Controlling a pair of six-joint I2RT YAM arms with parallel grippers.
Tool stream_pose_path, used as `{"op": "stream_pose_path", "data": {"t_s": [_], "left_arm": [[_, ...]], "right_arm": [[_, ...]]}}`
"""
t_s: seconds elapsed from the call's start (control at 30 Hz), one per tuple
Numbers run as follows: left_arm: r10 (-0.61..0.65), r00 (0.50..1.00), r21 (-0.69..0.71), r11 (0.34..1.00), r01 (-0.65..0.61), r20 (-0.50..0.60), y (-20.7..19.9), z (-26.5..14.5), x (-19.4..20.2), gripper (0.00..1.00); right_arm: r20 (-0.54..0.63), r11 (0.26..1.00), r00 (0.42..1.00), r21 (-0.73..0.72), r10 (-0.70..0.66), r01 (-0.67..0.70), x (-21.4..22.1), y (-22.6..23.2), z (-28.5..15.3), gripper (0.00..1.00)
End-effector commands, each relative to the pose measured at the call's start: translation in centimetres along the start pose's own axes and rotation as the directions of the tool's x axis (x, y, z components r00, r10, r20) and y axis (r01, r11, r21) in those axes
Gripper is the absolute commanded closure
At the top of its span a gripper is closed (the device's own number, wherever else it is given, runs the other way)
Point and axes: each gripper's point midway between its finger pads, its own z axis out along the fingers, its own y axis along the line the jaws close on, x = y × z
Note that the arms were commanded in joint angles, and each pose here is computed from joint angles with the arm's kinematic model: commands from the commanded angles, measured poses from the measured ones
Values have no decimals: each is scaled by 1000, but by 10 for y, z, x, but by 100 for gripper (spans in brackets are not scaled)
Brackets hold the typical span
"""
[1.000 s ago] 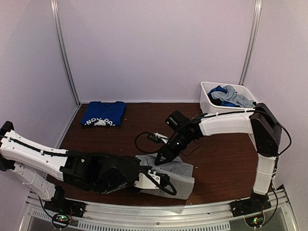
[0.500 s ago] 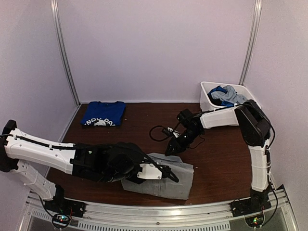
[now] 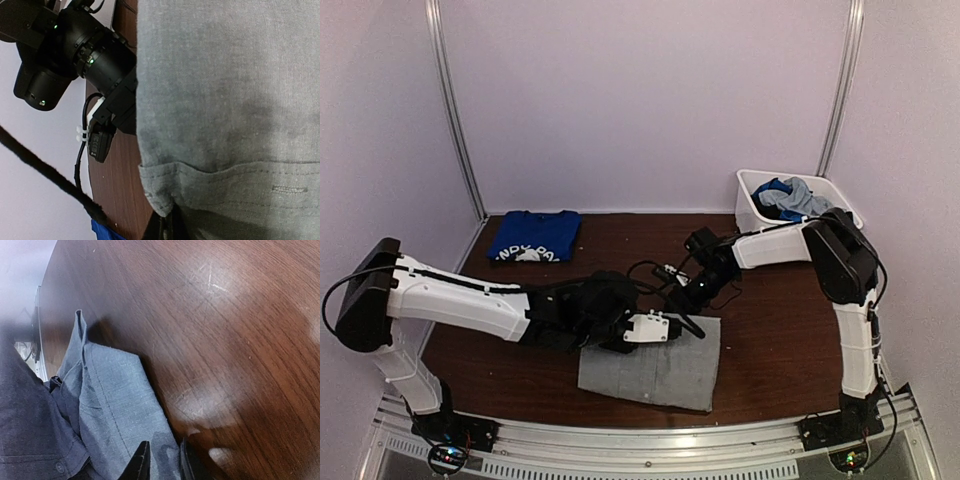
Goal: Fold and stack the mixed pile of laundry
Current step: Fold the 2/3-rectangle-folded shirt at the center of the board.
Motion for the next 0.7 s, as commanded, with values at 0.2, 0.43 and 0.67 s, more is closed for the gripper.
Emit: {"op": "stream_pose_path", "data": {"t_s": [0.2, 0.43, 0.67], "left_arm": [[23, 994, -56, 998, -17, 111, 16, 33, -32, 100], [7, 997, -39, 999, -4, 80, 5, 56, -18, 100], [-18, 999, -38, 999, 20, 38, -5, 80, 1, 100]], "right_arm": [[-65, 999, 997, 3, 33, -33, 24, -15, 20, 80], [-43, 1000, 999, -5, 27, -27, 15, -10, 15, 80], [-10, 1000, 1000, 14, 17, -17, -6, -6, 3, 73]]}}
